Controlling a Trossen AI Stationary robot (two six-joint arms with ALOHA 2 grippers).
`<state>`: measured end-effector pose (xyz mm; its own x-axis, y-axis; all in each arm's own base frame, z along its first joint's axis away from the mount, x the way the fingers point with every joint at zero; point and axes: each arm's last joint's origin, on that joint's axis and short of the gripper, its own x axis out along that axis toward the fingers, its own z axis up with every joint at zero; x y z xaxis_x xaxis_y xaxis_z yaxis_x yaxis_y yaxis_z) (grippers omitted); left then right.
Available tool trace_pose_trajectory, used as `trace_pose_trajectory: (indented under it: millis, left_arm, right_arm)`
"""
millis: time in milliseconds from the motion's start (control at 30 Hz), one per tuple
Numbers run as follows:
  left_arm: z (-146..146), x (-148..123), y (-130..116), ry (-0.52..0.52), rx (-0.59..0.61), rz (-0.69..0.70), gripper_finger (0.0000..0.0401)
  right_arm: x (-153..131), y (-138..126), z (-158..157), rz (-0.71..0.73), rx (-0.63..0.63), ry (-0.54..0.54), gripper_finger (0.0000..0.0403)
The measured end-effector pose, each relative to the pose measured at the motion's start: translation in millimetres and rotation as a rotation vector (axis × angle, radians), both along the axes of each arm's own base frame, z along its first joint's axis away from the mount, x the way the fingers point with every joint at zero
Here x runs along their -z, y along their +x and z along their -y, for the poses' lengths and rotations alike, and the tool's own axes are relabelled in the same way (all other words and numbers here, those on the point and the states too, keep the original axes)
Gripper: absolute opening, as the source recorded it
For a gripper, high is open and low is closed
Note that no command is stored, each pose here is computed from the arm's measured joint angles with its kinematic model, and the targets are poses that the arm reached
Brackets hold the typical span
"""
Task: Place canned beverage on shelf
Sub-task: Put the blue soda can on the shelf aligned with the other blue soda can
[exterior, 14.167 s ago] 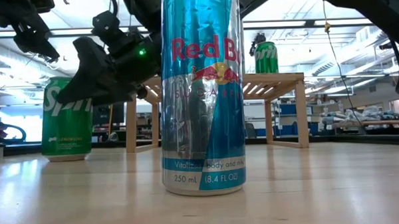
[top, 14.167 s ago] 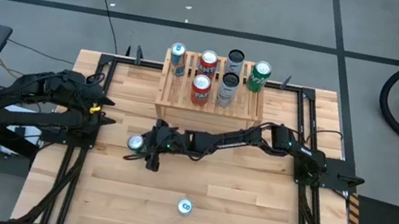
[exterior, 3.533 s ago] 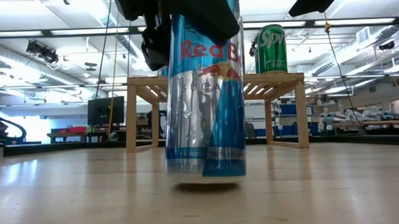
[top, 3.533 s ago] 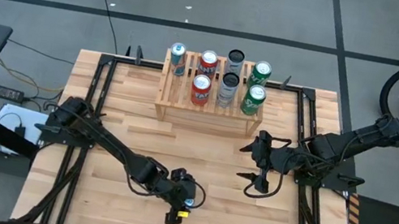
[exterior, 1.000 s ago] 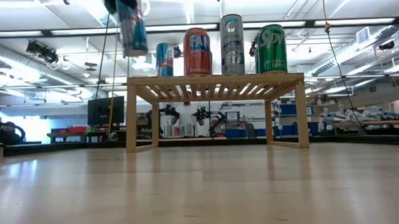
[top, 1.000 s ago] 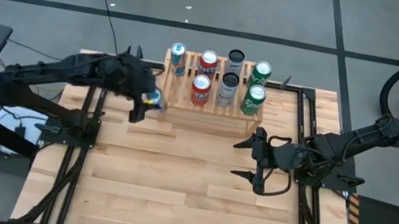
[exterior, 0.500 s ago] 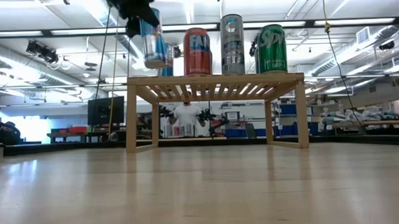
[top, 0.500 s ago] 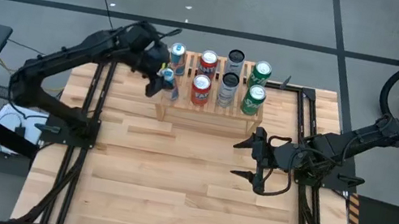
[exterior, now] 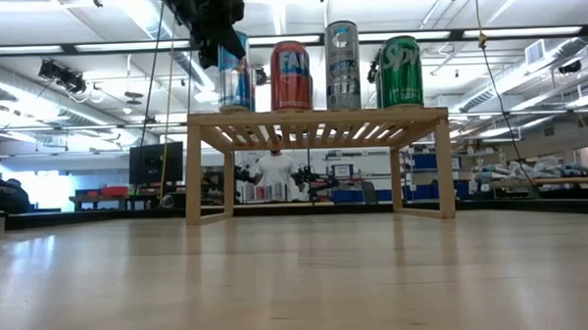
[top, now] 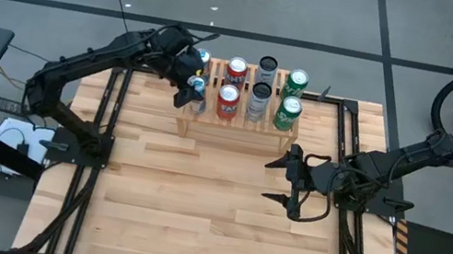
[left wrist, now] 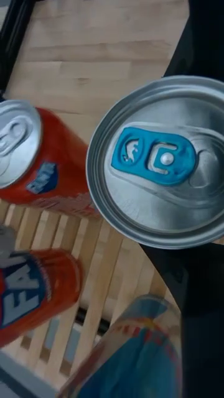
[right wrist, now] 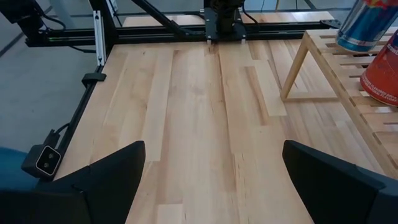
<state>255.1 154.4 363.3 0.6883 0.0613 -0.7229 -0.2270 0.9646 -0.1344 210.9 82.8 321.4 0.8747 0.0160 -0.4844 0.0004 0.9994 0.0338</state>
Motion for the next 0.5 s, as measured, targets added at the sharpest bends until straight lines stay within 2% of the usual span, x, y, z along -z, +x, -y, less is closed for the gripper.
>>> trace_pose_trajectory:
  millis: [200, 500]
  left_arm:
    - [-0.6, -0.6, 0.6, 0.017, 0.0, 0.005, 0.025]
    - [-1.6, 0.8, -1.1, 0.05, -0.038, -0.036, 0.028]
  right_arm:
    - [0.4, -0.2, 0.1, -0.005, 0.0, -0.002, 0.039]
    - [0.5, -0.2, 0.1, -0.005, 0.0, -0.002, 0.039]
